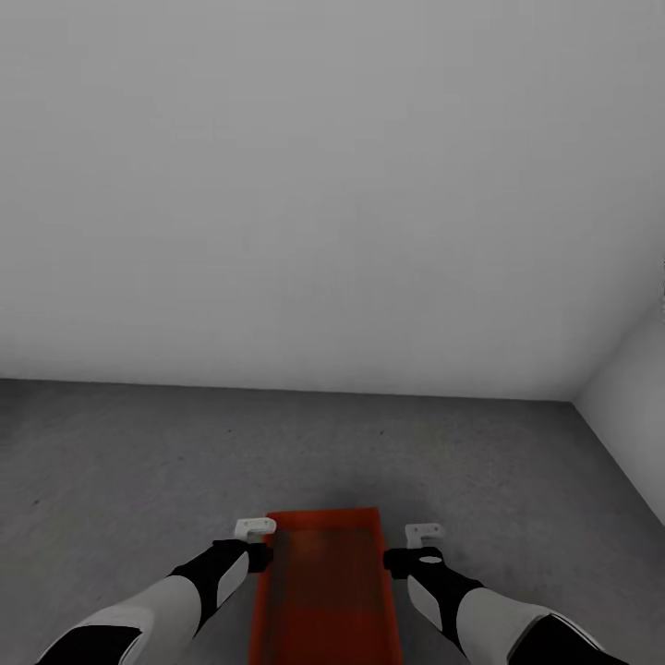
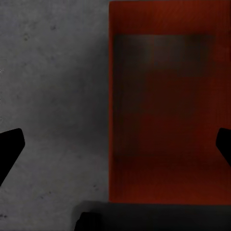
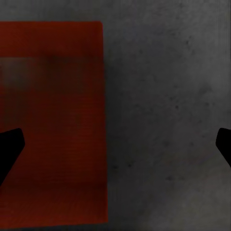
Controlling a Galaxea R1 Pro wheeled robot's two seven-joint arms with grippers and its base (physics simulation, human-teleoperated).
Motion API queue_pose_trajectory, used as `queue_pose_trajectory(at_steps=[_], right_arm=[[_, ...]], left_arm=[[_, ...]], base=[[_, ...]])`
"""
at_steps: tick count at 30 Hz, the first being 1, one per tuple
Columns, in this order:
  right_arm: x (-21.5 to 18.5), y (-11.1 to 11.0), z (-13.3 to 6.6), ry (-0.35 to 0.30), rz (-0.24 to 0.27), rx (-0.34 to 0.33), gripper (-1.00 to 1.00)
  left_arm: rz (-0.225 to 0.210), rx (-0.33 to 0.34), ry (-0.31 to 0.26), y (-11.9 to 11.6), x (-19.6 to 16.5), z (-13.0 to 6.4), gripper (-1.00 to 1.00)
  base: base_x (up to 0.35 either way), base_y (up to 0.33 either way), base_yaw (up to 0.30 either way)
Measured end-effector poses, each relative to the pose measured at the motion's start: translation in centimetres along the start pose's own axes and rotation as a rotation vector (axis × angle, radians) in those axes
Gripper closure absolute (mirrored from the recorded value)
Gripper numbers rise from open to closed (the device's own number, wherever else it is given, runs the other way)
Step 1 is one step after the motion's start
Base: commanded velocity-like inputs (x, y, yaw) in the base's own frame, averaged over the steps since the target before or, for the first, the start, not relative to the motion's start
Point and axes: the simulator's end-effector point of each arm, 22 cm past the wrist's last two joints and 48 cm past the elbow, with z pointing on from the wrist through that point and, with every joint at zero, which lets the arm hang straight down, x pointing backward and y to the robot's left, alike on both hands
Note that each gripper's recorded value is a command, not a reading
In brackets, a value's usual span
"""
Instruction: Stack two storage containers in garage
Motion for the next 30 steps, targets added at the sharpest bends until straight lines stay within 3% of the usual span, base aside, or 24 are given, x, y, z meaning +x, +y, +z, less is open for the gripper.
queue_pose_trajectory(at_steps=[19, 30], right_arm=[[-2.8, -0.2, -3.6, -0.03, 0.001, 0.001, -1.0], [-3.3, -0.3, -3.9, -0.041, 0.002, 0.002, -1.0]], left_arm=[[-0.001, -0.001, -0.029, 0.1, -2.2, -3.9, -1.0], [-0.004, 0.003, -0.051, 0.0, -3.0, -4.3, -1.0]], base=[[0.0, 0.0, 0.0], [0.0, 0.0, 0.0]])
